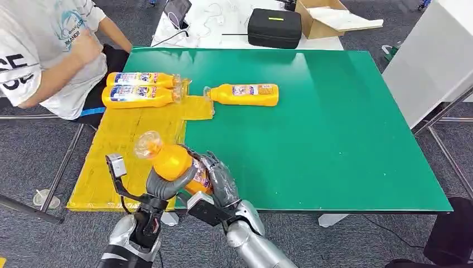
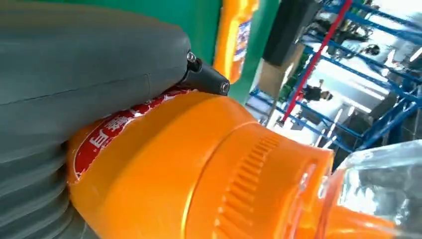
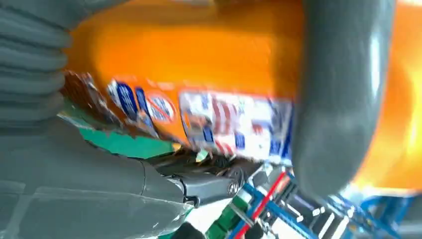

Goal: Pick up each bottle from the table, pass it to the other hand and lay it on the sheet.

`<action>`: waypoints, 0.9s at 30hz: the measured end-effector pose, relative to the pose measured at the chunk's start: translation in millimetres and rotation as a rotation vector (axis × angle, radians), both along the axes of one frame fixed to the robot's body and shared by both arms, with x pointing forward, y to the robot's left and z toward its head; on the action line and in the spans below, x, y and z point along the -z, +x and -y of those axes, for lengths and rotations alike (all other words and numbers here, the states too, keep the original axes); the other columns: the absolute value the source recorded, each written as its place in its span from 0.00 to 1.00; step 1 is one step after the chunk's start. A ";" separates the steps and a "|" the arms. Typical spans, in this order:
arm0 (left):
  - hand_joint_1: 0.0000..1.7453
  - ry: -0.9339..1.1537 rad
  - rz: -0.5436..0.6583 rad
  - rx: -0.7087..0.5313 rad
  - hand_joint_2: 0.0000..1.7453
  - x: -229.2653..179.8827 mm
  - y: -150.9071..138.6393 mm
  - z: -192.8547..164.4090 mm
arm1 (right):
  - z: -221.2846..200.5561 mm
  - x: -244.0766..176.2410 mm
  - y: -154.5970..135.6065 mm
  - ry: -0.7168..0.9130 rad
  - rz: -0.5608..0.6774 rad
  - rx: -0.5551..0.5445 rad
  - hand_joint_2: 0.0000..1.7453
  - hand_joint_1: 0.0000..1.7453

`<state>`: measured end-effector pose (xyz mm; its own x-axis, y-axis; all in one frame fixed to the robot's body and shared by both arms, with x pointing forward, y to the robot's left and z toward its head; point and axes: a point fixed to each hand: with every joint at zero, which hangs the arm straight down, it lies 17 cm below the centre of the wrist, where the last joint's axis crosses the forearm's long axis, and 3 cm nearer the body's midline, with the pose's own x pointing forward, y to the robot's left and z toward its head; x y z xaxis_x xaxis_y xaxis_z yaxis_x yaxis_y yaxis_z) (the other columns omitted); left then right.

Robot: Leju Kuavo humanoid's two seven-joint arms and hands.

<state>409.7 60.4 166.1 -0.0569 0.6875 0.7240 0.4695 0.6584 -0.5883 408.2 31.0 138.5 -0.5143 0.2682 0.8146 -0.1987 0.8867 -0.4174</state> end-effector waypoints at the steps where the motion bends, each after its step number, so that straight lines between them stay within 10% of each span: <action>1: 1.00 0.015 0.013 -0.020 1.00 -2.6 1.2 -0.7 | 4.5 -7.8 1.2 0.024 0.010 0.012 0.00 0.00; 27: 1.00 0.522 0.237 -0.690 1.00 -38.9 70.9 -118.3 | 105.8 -134.8 -28.0 0.373 0.302 0.225 0.00 0.00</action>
